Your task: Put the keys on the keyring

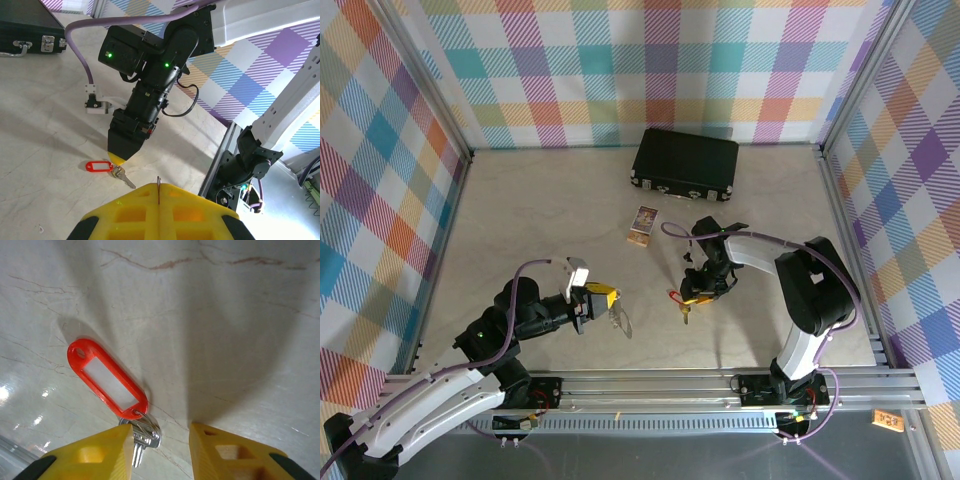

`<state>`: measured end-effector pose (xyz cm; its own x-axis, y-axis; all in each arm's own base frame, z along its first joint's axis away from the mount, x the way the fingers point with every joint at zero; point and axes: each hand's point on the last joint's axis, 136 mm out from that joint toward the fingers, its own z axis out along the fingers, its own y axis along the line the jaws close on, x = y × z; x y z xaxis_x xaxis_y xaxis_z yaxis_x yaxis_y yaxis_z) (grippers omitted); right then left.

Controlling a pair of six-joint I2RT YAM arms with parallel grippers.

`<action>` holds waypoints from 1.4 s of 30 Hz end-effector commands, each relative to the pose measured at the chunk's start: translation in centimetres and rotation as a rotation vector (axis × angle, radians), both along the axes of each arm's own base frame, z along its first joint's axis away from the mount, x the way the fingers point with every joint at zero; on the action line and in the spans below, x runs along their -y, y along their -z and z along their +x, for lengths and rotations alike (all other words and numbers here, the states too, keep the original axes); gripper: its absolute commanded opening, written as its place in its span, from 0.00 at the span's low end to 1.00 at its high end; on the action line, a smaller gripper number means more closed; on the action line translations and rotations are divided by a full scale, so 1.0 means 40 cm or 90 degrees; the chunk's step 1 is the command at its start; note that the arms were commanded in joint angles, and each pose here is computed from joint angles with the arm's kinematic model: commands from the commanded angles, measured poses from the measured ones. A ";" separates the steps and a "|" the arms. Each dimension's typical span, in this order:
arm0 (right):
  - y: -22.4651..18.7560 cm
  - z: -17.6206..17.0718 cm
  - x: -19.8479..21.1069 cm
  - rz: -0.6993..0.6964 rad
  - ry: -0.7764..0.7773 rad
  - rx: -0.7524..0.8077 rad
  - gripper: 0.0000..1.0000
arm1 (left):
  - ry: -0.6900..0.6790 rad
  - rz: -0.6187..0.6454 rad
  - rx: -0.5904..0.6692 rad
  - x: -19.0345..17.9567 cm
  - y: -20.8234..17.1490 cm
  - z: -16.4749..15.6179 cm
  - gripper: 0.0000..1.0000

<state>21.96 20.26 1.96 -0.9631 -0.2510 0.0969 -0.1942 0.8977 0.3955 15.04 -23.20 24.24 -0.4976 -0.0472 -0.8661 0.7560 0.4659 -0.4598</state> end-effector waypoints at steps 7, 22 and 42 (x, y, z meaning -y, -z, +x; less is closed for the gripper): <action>0.024 -0.003 -0.020 0.035 -0.014 -0.006 0.30 | 0.019 -0.034 0.023 0.014 -0.045 -0.007 0.00; 0.028 -0.014 -0.032 0.059 -0.018 -0.019 0.24 | 0.022 -0.037 0.023 0.015 -0.043 -0.008 0.00; 0.022 -0.031 -0.029 0.062 -0.027 -0.020 0.18 | 0.019 -0.042 0.018 0.012 -0.037 -0.009 0.00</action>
